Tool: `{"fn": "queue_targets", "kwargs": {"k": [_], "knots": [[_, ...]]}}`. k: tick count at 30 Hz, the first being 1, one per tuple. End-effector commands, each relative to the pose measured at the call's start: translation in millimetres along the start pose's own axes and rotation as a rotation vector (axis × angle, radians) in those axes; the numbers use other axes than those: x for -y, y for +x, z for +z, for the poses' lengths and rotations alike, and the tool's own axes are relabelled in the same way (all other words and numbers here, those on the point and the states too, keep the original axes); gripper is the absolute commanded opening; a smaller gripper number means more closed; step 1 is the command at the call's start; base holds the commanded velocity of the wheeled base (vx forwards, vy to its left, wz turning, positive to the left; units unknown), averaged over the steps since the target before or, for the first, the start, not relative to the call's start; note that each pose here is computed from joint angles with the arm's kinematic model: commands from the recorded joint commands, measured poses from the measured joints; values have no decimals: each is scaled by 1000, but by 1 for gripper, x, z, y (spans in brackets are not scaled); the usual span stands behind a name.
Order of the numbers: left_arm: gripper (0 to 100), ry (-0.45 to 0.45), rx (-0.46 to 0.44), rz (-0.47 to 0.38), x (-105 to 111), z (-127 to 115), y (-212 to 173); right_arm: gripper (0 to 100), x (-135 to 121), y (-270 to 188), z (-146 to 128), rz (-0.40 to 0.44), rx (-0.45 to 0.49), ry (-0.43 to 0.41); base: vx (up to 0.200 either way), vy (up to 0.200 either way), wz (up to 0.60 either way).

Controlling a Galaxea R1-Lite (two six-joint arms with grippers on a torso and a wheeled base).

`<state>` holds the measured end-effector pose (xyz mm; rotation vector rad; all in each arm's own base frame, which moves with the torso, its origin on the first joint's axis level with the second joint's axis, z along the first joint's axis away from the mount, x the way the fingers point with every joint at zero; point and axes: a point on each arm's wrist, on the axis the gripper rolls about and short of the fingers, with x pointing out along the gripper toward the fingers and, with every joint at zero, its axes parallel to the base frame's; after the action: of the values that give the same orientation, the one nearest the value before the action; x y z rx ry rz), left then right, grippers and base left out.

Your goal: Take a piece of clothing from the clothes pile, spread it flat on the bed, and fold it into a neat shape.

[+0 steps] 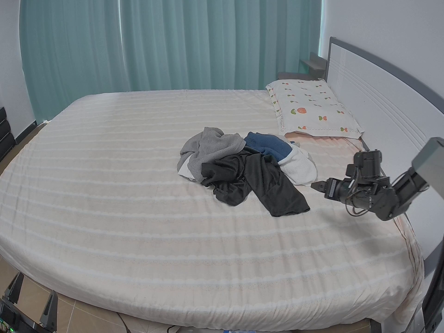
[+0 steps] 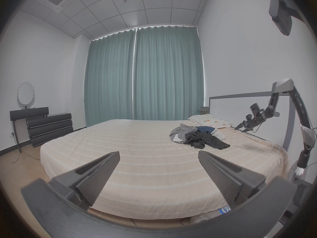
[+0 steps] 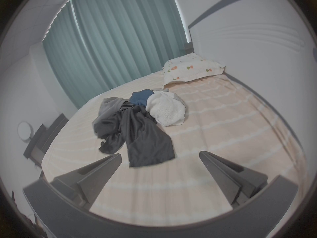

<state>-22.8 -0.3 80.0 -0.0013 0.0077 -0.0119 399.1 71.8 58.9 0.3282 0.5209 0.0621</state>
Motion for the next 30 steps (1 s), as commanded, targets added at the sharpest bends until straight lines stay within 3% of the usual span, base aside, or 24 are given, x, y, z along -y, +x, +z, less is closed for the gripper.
{"fn": "queue_targets", "kwargs": {"k": [1,12,30], "knots": [[100,0,-6,-3,0,-4,0,100,-9,97,-63,-56,-40,76,0,0,0],[100,0,-9,-10,0,-4,1,100,2,109,-64,-83,-31,96,0,0,0],[100,1,-9,-10,0,-4,1,100,-11,119,-69,-51,-2,103,0,0,0]]}}
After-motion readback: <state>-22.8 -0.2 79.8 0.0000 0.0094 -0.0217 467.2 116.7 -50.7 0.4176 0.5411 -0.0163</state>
